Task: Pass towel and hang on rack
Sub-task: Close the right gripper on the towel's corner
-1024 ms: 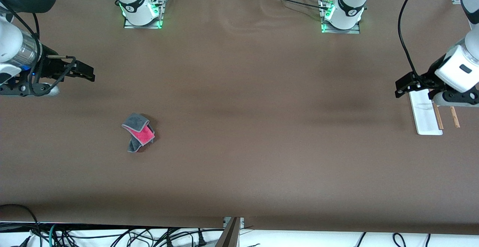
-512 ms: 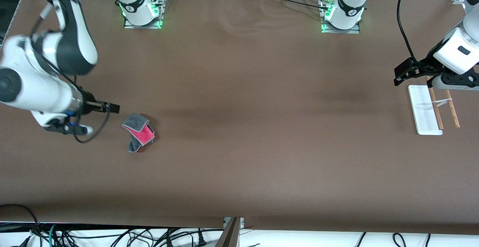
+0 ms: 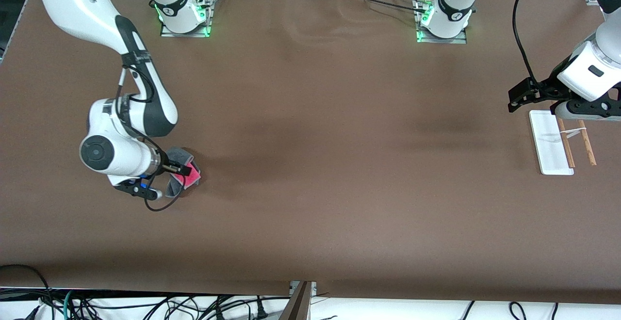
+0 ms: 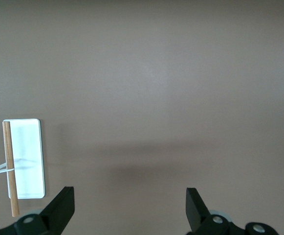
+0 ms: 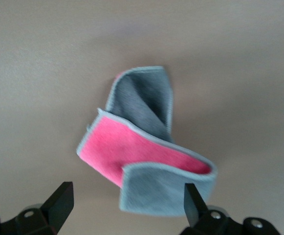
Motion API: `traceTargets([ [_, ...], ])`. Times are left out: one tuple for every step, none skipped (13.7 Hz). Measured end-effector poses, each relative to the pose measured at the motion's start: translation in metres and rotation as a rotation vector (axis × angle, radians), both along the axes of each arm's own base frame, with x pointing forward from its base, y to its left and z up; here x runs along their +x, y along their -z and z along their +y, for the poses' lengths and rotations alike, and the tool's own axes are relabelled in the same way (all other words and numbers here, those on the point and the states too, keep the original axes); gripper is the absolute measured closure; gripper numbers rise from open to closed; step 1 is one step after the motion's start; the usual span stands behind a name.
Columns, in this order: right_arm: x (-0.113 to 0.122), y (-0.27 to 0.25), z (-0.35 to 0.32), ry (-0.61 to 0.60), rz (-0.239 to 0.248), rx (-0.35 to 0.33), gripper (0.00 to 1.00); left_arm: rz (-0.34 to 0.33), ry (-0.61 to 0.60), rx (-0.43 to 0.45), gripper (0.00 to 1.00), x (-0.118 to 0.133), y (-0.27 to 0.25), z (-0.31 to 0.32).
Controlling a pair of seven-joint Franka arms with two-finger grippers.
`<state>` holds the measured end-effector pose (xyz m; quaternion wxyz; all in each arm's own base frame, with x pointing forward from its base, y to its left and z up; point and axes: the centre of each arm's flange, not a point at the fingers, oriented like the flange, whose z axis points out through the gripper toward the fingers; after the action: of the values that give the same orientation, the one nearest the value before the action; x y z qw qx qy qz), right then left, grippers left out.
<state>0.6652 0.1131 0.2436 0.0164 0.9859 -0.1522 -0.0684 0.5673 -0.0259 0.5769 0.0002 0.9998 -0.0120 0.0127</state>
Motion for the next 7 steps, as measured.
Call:
traceTargets([
  [0.000, 0.009, 0.005, 0.002, -0.003, -0.001, 0.00, 0.002, -0.002, 0.000, 0.00, 0.000, 0.001, 0.001],
  [-0.001, 0.016, 0.008, 0.001, -0.004, -0.002, 0.00, 0.004, -0.003, 0.000, 0.00, 0.001, 0.002, 0.002],
  [-0.003, 0.021, 0.008, 0.002, -0.004, -0.002, 0.01, 0.007, -0.004, 0.000, 0.00, 0.002, 0.004, 0.002],
  [-0.004, 0.024, 0.007, 0.003, -0.001, -0.003, 0.03, 0.010, -0.004, 0.000, 0.00, 0.003, 0.006, 0.002],
  [-0.005, 0.025, 0.006, 0.003, 0.002, -0.004, 0.03, 0.012, -0.004, 0.000, 0.00, 0.003, 0.007, 0.002],
  [-0.005, 0.026, 0.005, 0.004, 0.003, -0.004, 0.09, 0.013, -0.004, 0.000, 0.00, 0.003, 0.008, 0.002],
  [-0.006, 0.026, 0.004, 0.004, 0.005, -0.005, 0.09, 0.013, -0.004, 0.000, 0.00, 0.003, 0.008, 0.002],
])
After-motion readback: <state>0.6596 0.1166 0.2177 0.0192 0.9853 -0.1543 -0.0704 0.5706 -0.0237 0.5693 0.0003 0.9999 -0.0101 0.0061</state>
